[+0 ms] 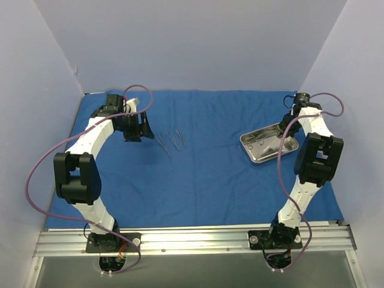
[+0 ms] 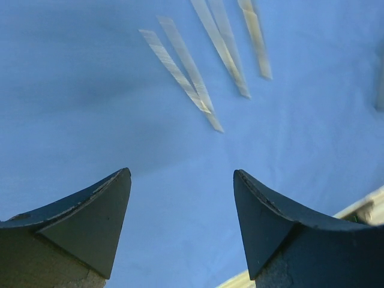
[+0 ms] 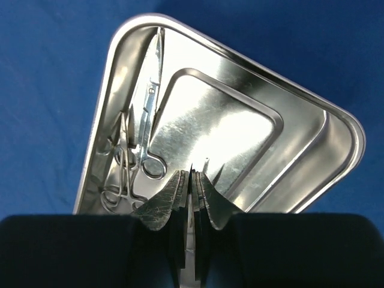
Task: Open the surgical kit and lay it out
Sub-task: Pick up the medical item from the container, then place the medical item in the surgical kit.
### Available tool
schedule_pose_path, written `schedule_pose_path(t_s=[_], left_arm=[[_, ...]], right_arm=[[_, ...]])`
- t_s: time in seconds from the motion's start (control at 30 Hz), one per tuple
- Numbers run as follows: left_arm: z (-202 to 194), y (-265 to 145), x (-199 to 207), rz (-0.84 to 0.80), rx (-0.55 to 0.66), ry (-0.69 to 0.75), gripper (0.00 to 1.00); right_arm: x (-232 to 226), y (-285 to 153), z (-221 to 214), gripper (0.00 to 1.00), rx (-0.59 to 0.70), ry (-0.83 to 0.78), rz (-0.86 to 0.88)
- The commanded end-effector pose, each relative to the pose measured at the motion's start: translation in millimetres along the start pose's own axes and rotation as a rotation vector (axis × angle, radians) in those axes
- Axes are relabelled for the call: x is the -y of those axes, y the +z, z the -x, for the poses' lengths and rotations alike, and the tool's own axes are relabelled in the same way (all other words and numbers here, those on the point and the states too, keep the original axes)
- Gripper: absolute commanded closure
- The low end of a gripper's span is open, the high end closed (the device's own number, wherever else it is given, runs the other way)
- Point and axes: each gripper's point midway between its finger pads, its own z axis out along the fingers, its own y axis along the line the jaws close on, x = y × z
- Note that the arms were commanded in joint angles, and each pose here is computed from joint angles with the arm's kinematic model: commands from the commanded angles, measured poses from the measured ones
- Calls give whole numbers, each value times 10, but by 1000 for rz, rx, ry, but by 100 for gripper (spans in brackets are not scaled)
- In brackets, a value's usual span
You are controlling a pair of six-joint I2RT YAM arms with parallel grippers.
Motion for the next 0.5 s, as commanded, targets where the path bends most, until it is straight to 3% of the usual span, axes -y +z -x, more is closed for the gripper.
schedule_pose_path(t_s=[0.0, 0.2, 0.37, 0.4, 0.47], left_arm=[[183, -247, 414, -106, 86, 102, 22], [227, -489, 1035, -341, 98, 144, 22], [133, -635, 1513, -645, 94, 148, 22], [109, -678, 1588, -691, 77, 117, 22], [36, -734, 1703, -790, 70, 145, 22]], right_arm=[[-216, -263, 183, 100, 109, -19, 88], [-812, -749, 111, 100, 140, -131, 296], [-1823, -1438, -535, 100, 43, -360, 741], [-1982, -1636, -558, 100, 73, -402, 832], [-2205, -1890, -858, 100, 18, -466, 960]])
